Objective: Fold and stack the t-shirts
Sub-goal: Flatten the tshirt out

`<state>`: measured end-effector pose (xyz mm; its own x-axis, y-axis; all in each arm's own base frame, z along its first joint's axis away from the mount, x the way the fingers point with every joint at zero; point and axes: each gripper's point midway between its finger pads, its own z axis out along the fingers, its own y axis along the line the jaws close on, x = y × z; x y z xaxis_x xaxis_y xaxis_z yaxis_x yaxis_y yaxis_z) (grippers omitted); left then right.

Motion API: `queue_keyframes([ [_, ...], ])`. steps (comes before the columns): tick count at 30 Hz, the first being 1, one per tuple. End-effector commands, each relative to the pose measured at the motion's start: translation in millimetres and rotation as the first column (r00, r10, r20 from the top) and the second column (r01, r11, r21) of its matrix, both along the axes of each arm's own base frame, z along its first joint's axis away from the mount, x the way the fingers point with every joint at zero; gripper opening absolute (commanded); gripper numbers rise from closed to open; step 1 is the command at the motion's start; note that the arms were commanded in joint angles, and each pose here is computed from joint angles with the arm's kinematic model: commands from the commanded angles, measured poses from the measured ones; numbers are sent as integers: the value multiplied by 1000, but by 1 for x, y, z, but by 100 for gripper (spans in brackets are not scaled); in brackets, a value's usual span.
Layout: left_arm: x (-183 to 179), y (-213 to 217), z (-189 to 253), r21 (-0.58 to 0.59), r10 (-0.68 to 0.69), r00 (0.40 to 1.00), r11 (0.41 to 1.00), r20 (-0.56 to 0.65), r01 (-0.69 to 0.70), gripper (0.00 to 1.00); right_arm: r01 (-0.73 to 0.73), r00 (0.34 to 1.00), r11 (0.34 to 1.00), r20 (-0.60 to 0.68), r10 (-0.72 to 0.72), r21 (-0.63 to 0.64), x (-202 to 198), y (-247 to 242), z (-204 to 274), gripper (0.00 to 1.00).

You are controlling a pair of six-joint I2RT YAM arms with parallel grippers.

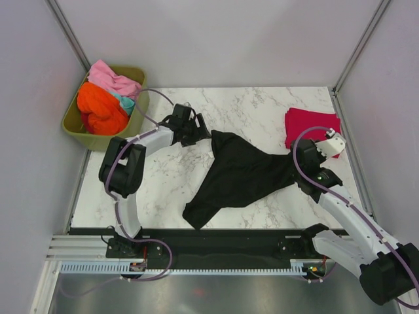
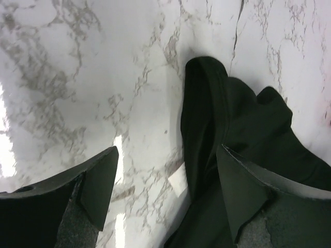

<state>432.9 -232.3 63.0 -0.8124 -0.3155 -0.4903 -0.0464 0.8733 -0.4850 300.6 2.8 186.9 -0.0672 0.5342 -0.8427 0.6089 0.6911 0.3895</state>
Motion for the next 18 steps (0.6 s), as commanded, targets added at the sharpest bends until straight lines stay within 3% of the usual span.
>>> queue_keyframes([
  [1, 16, -27, -5, -81, -7, 1000, 997, -29, 4, 84, 6, 1000, 1000, 4, -6, 10, 1, 0, -1, 0],
  [8, 53, -51, -1, -144, 14, 999, 989, -29, -18, 84, -3, 1000, 1000, 3, 3, 14, 2, 2, -2, 0],
  [10, 62, -60, -1, -162, 8, 1000, 987, -28, -13, 78, -3, 1000, 1000, 6, 3, 15, 2, 2, -2, 0],
  [11, 65, -63, -1, -167, 5, 1000, 986, -25, -10, 73, -4, 1000, 1000, 4, 4, 15, 2, 2, -2, 0],
  [15, 68, -78, -11, -187, -30, 999, 982, -40, 22, 36, -9, 1000, 1000, 3, 9, 15, 3, 3, -2, 0],
  [18, 62, -71, -21, -157, 3, 998, 987, -70, -14, 16, -5, 1000, 1000, 8, 4, 11, 4, 2, 0, 0],
])
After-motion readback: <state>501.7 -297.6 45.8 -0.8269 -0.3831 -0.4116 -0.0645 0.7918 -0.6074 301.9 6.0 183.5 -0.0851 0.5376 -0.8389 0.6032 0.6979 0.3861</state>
